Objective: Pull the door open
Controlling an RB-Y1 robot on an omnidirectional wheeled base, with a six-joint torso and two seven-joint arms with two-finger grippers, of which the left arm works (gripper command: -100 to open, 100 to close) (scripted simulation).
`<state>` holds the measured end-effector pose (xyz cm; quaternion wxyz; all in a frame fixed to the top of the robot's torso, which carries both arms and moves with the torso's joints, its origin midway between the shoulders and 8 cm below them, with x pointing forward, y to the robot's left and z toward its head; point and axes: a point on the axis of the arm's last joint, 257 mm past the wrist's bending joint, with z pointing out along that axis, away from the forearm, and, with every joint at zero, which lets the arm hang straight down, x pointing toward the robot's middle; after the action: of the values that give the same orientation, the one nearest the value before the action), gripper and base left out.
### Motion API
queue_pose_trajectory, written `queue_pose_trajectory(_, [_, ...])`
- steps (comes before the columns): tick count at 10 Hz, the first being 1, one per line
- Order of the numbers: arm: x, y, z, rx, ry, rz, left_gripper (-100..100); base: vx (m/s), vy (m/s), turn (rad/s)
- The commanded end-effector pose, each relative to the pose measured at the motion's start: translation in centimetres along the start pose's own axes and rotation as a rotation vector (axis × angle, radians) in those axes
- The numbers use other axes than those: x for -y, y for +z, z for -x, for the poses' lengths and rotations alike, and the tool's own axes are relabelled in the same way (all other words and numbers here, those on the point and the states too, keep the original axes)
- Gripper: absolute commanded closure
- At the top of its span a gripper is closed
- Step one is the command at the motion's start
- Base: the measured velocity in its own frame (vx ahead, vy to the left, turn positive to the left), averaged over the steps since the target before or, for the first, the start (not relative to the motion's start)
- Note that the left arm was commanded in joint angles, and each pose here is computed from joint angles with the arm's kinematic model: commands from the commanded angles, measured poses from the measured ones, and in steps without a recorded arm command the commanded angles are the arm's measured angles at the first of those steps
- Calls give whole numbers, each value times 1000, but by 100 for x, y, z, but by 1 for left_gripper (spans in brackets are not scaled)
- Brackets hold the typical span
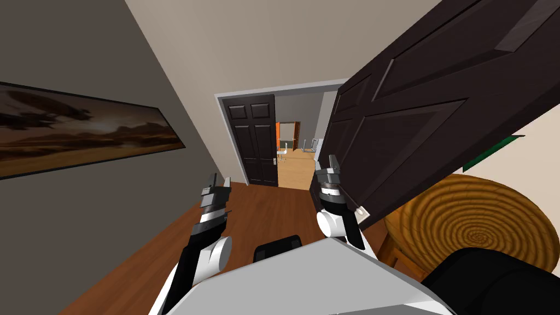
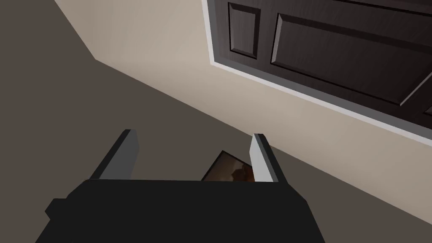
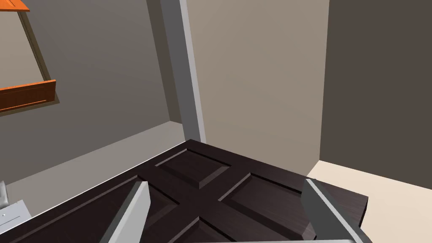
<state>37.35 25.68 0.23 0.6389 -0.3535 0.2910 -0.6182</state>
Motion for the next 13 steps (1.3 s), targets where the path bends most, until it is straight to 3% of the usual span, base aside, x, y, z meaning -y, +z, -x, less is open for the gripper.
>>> queue_pose_trajectory(1, [-39, -14, 17, -5, 56, 3, -100, 111, 71, -10])
queue_pose_trajectory(8, [-198, -73, 95, -24, 277, 14, -100, 88, -39, -12])
queue_pose_trajectory(13, [-355, -138, 183, -45, 487, 23, -100, 93, -28, -16])
